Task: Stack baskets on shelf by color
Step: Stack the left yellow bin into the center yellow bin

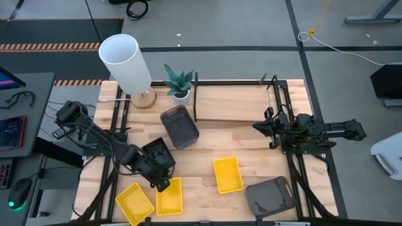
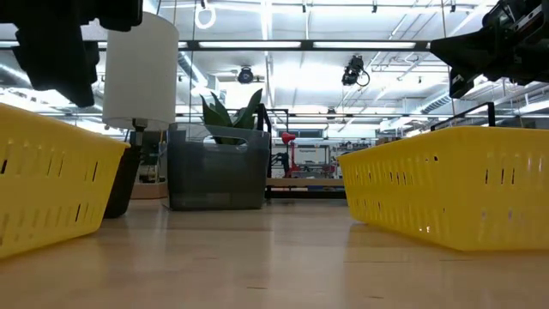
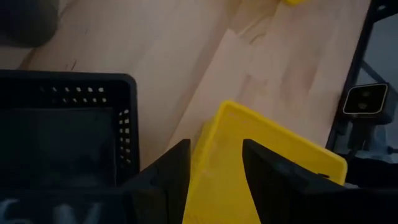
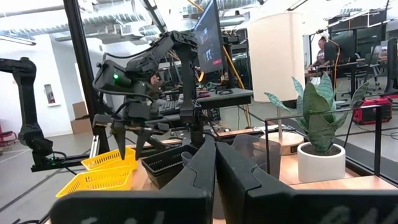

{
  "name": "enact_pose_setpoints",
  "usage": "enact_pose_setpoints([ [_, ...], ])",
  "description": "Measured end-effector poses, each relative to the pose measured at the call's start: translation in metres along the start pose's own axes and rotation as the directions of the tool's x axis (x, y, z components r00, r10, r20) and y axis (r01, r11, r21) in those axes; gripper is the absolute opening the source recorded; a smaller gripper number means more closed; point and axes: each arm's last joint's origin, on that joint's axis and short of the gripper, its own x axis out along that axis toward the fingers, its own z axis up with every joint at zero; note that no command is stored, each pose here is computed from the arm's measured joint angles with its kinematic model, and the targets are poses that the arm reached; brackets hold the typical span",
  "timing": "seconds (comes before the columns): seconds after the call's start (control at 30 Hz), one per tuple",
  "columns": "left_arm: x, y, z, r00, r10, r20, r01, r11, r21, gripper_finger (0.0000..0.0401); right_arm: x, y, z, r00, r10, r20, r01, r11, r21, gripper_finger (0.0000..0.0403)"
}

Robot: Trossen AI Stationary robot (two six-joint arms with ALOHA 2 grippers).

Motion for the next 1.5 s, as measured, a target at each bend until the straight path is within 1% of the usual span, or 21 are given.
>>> enact_pose_setpoints([
  [0.17,0.003,0.000,-0.001,1.000,0.010,-0.009,-0.010,1.000,-0.024,0.0150,0.000,0.000,0.000,1.000,0.000,-0.001,0.000,1.000,0.000,0.0019],
  [0.37,0.003,0.001,0.000,1.000,0.013,-0.009,-0.014,0.999,-0.034,0.0136,0.000,0.000,0.000,1.000,-0.001,-0.001,0.001,1.000,0.000,0.0019],
  [0.57,0.003,0.001,0.001,1.000,0.007,-0.012,-0.008,0.996,-0.089,0.0123,0.000,0.000,0.000,1.000,0.000,0.000,0.000,1.000,0.000,0.0019],
  [0.67,0.003,0.001,0.000,1.000,-0.001,-0.028,-0.001,0.996,-0.090,0.0121,0.000,0.000,0.000,1.000,0.000,0.000,0.000,1.000,0.000,0.0019],
  [0.77,0.003,0.003,-0.001,0.999,0.016,-0.045,-0.020,0.996,-0.087,0.0121,0.000,0.000,0.000,1.000,0.000,0.000,0.000,1.000,0.000,0.0019],
  [0.9,0.003,0.001,-0.003,0.995,-0.020,-0.102,0.015,0.998,-0.053,0.0121,0.000,0.000,0.000,1.000,0.000,0.000,0.000,1.000,0.000,0.0019],
  [1.0,0.001,-0.003,-0.008,0.987,-0.061,-0.148,0.066,0.998,0.025,0.0121,0.000,0.000,0.000,1.000,0.000,0.000,0.000,1.000,0.000,0.0019],
  [1.07,0.000,-0.008,-0.012,0.978,-0.107,-0.177,0.119,0.991,0.062,0.0121,0.000,0.000,0.000,1.000,0.000,0.000,0.000,1.000,0.000,0.0019],
  [1.13,-0.002,-0.014,-0.017,0.957,-0.172,-0.234,0.192,0.979,0.064,0.0121,0.000,0.000,0.000,1.000,0.000,-0.001,0.000,1.000,0.000,0.0019],
  [1.2,-0.005,-0.020,-0.024,0.922,-0.229,-0.312,0.248,0.968,0.025,0.0121,0.000,0.000,0.000,1.000,0.000,0.000,0.000,1.000,0.000,0.0019],
  [1.23,-0.007,-0.021,-0.028,0.906,-0.241,-0.348,0.256,0.967,-0.006,0.0121,0.000,0.000,0.000,1.000,0.000,0.000,0.000,1.000,0.000,0.0019],
  [1.3,-0.010,-0.024,-0.037,0.881,-0.252,-0.399,0.247,0.967,-0.065,0.0121,0.000,0.000,0.000,1.000,0.000,0.000,0.000,1.000,0.000,0.0019],
  [1.43,-0.016,-0.030,-0.056,0.858,-0.250,-0.448,0.226,0.968,-0.108,0.0121,0.000,0.000,0.000,1.000,0.000,-0.001,0.000,1.000,0.000,0.0019],
  [1.47,-0.018,-0.030,-0.061,0.856,-0.235,-0.461,0.203,0.972,-0.119,0.0121,0.000,0.000,0.000,1.000,-0.001,0.000,0.001,1.000,0.000,0.0019],
  [1.5,-0.019,-0.028,-0.066,0.855,-0.204,-0.476,0.159,0.978,-0.133,0.0121,0.000,0.000,0.000,1.000,0.000,0.000,0.000,1.000,0.000,0.0019],
])
